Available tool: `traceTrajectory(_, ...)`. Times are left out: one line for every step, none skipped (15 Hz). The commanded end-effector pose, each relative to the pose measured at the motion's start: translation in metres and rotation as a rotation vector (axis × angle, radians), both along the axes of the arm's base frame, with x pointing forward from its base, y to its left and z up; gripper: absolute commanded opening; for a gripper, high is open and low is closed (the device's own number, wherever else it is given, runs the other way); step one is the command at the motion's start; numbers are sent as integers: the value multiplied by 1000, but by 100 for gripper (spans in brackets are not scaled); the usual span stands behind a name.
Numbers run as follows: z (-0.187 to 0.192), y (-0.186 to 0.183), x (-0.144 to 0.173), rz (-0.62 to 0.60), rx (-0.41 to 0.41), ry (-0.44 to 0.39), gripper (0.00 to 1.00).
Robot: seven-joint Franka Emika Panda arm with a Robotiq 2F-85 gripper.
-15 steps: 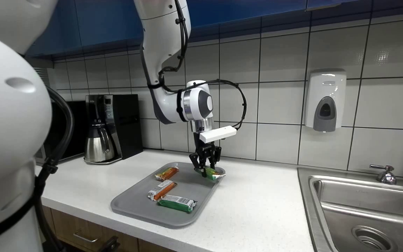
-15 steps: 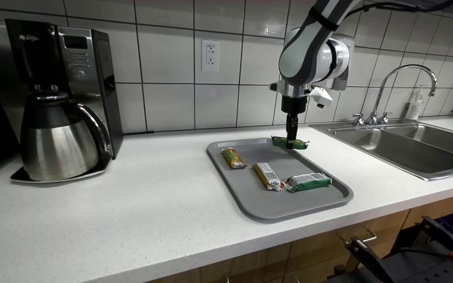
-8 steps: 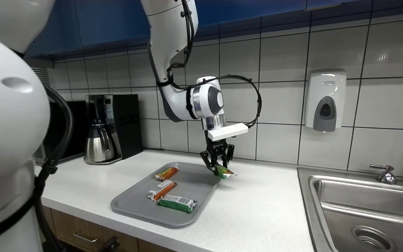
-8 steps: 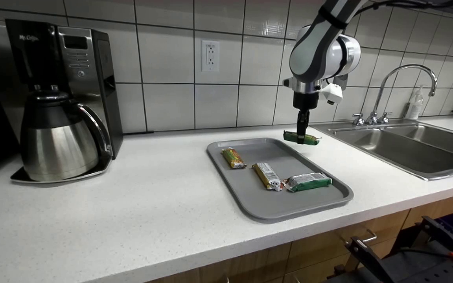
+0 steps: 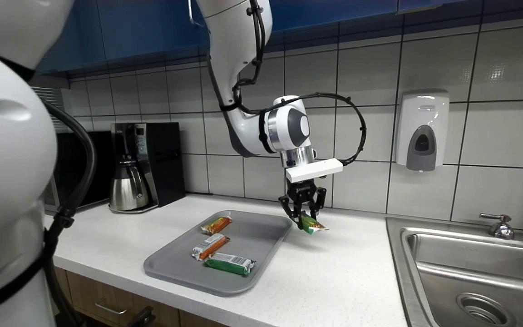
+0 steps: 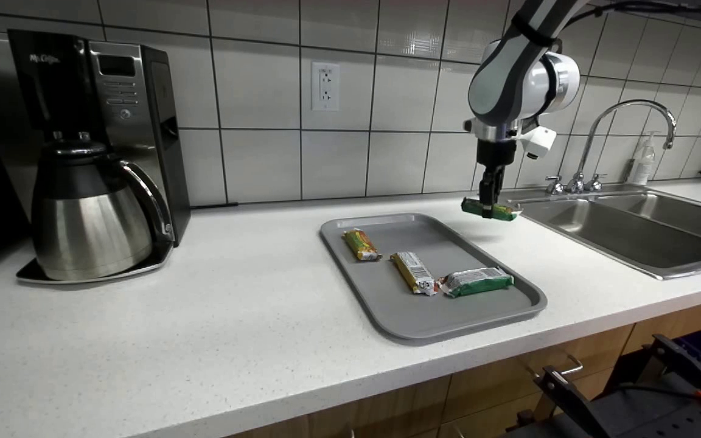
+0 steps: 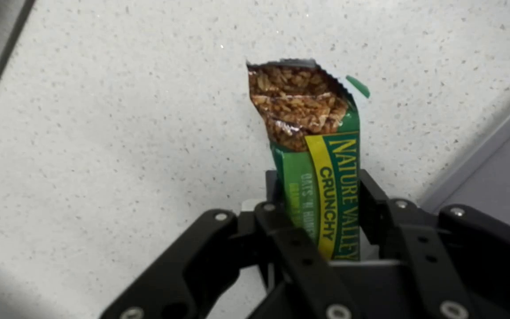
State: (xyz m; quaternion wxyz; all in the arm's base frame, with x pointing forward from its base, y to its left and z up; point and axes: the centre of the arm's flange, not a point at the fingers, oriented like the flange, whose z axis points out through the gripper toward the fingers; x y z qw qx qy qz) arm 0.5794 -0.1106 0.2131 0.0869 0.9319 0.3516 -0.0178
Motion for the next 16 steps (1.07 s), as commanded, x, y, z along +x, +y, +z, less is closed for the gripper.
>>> traceTrajectory(2, -27, 12, -83, -7, 5, 17)
traceTrajectory(1, -33, 14, -98, -9, 5, 17)
traceTrajectory(0, -41, 16, -112, -11, 4, 17)
traceTrajectory(-1, -47, 18, -124, -14, 4, 17)
traceTrajectory(-4, -53, 20, -134, -17, 3, 17)
traceTrajectory(-7, -58, 23, -144, -22, 3, 17)
traceTrajectory(-11, -63, 25, -153, -31, 0, 17)
traceTrajectory(-14, -67, 28, -161, -34, 4, 17)
traceTrajectory(-19, -71, 30, -172, -40, 2, 17)
traceTrajectory(-24, -73, 33, -180, -44, 2, 17)
traceTrajectory(-28, -76, 36, -189, -47, 4, 17)
traceTrajectory(-33, -78, 39, -194, -49, 6, 17)
traceTrajectory(-37, -79, 43, -200, -50, 7, 17)
traceTrajectory(-41, -80, 46, -205, -50, 8, 17)
traceTrajectory(-45, -81, 48, -210, -51, 10, 17)
traceTrajectory(-47, -81, 51, -214, -52, 11, 17)
